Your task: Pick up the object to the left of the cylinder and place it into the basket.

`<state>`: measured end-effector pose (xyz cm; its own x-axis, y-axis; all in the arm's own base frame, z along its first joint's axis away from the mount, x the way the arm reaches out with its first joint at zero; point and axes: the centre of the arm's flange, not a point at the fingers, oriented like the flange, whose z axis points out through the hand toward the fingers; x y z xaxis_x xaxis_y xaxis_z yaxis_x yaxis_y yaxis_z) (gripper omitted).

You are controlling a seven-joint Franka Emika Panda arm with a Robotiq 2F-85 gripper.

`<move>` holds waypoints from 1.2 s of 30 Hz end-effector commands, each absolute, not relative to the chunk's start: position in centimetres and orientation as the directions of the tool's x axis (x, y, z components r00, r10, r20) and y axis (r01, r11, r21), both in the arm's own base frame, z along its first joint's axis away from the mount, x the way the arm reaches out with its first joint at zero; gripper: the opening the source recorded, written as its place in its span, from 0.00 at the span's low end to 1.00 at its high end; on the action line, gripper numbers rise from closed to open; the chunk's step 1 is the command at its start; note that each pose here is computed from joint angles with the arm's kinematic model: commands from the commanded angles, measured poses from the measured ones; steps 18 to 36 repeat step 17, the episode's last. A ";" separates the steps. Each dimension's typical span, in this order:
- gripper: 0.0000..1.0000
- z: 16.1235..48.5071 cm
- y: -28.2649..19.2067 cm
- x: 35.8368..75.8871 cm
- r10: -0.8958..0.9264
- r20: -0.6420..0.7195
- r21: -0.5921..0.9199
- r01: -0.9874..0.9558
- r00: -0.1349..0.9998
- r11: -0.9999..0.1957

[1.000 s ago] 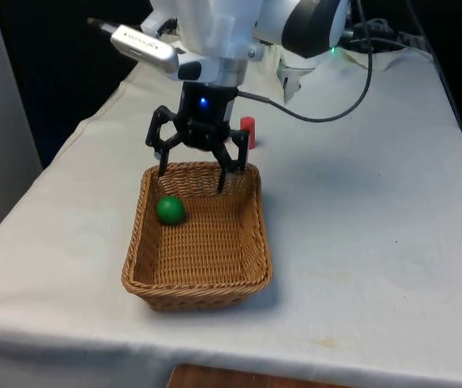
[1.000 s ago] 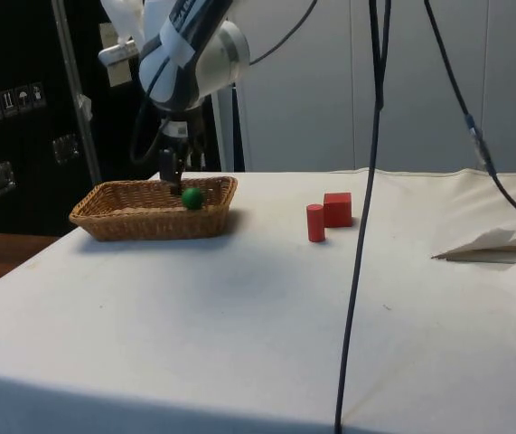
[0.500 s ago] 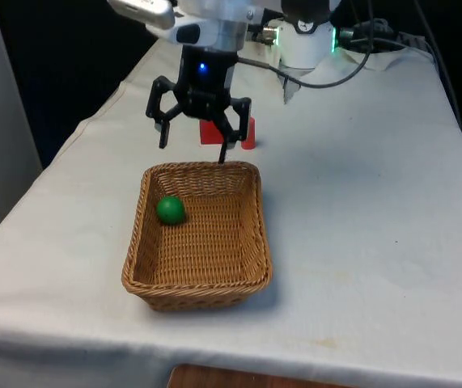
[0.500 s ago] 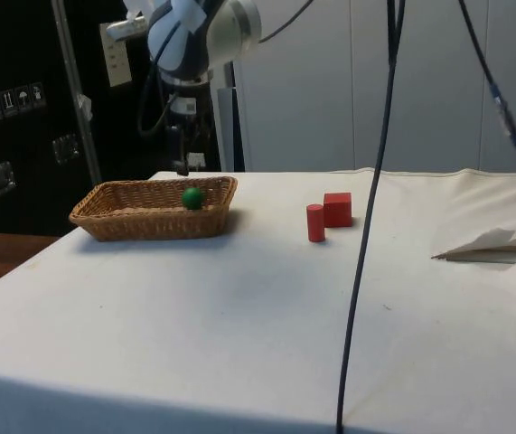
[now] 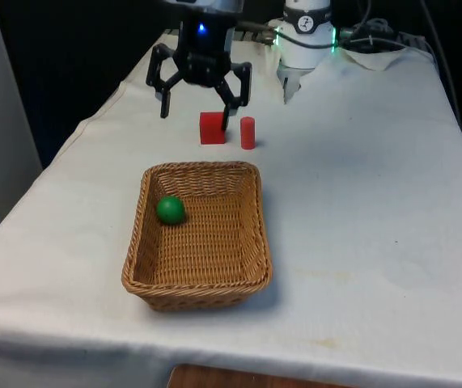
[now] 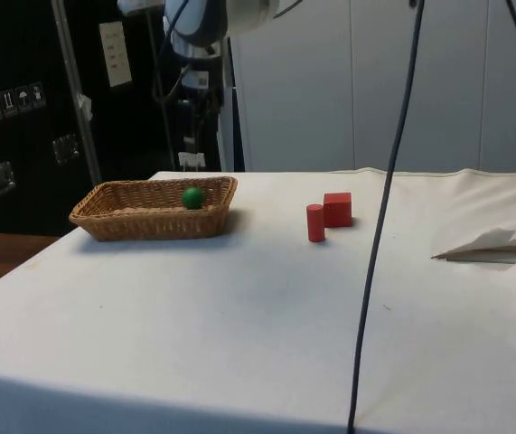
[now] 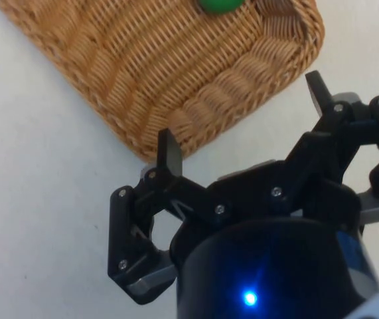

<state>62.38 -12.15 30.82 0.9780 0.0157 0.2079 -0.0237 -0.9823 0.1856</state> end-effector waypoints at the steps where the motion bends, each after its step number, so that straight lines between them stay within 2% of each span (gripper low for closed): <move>1: 1.00 31.1 -12.2 62.2 0.016 0.210 0.183 -0.023 0.978 -0.983; 16: 1.00 34.6 -12.6 59.4 0.026 0.223 0.155 -0.009 0.975 -0.988; 36: 1.00 34.7 -12.5 59.5 0.030 0.229 0.145 -0.004 0.973 -0.989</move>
